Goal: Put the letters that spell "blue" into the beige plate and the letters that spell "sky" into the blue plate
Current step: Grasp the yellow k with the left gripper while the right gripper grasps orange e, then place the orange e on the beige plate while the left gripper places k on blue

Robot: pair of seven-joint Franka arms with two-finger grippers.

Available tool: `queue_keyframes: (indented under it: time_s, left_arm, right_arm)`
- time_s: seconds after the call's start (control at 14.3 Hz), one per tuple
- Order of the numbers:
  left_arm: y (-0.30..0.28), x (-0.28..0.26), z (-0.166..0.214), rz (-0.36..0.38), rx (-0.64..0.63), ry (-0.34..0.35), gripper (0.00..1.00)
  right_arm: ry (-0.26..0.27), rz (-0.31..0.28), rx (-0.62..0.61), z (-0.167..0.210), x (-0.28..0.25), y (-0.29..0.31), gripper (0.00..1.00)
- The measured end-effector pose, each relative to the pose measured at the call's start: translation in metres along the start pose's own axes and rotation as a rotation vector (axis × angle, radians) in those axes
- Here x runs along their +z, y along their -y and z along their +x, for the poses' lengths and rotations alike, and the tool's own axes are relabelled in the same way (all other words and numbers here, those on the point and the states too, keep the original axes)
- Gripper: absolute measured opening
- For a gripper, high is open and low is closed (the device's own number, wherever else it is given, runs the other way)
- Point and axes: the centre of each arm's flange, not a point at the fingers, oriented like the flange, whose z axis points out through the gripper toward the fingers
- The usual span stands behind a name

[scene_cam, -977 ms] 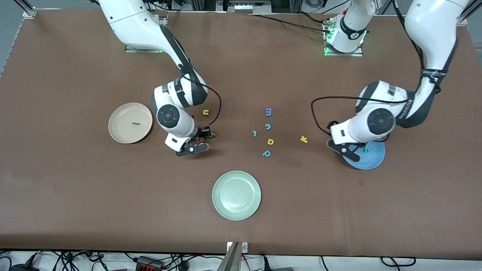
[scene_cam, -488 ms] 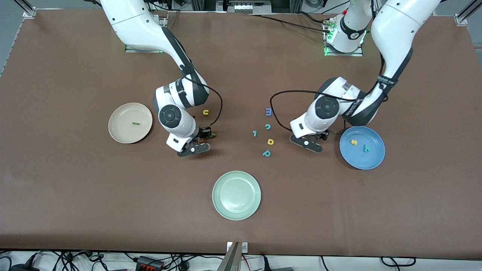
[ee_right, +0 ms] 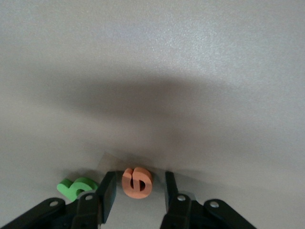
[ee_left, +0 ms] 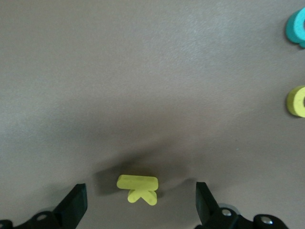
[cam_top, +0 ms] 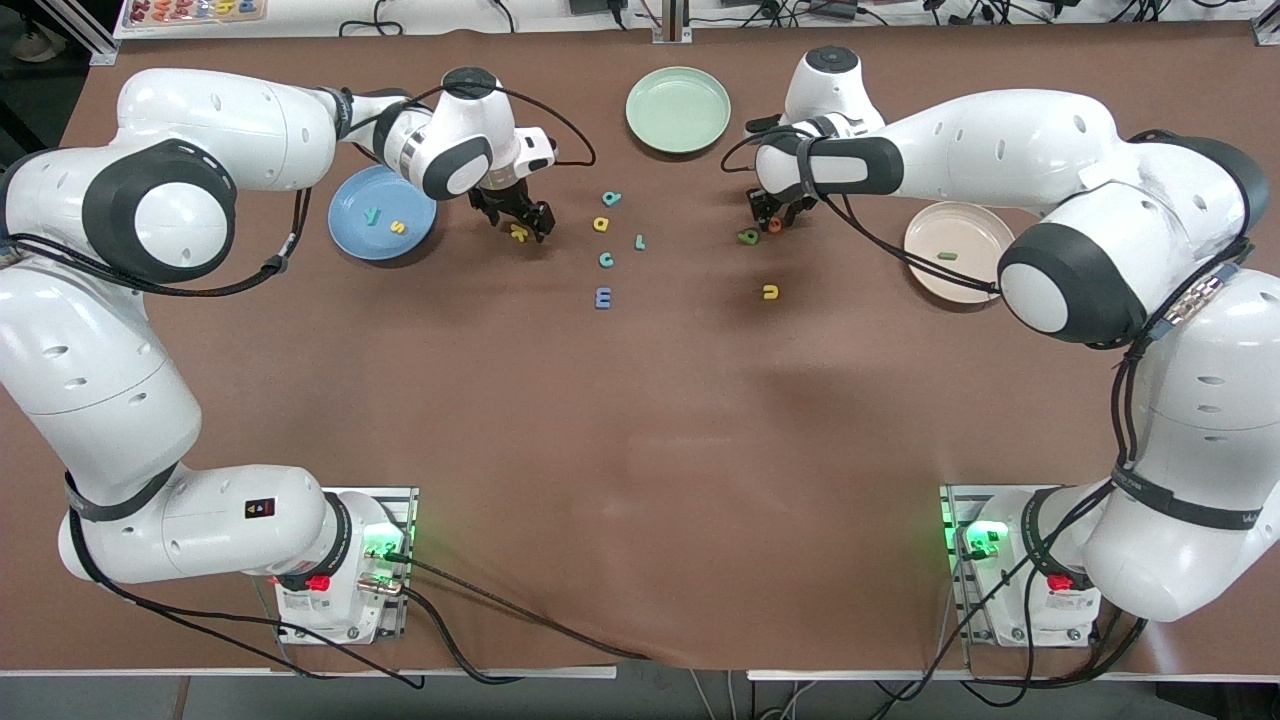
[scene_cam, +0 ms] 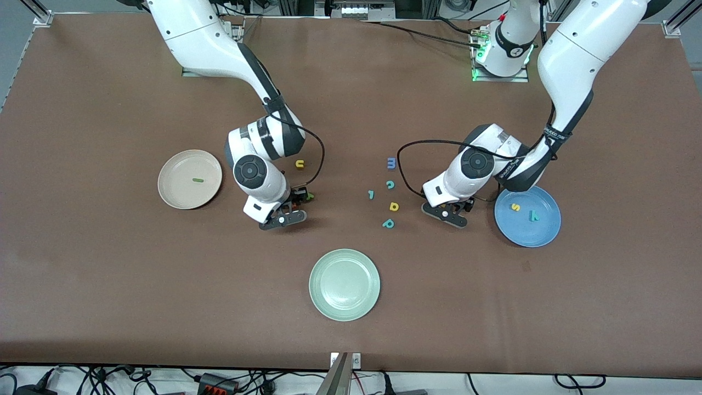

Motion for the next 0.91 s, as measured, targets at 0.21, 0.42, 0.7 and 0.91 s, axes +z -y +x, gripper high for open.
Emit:
queue_keyframes:
  time_s: [0.21, 0.42, 0.7, 0.91]
  left_arm:
    - [0.001, 0.0, 0.0, 0.025, 0.03, -0.011, 0.95]
    - [0.001, 0.0, 0.0, 0.028, 0.035, -0.013, 0.68]
    - [-0.001, -0.001, 0.001, 0.029, 0.039, -0.018, 0.43]
    - [-0.001, -0.002, 0.001, 0.029, 0.041, -0.019, 0.37]
  right_arm:
    - [-0.001, -0.002, 0.0, 0.001, -0.001, -0.001, 0.42]
    - [-0.003, -0.003, 0.002, 0.001, -0.001, -0.002, 0.31]
    - [-0.005, -0.005, 0.005, 0.002, -0.002, -0.005, 0.28]
    - [0.0, -0.025, 0.035, 0.007, -0.007, -0.026, 0.28]
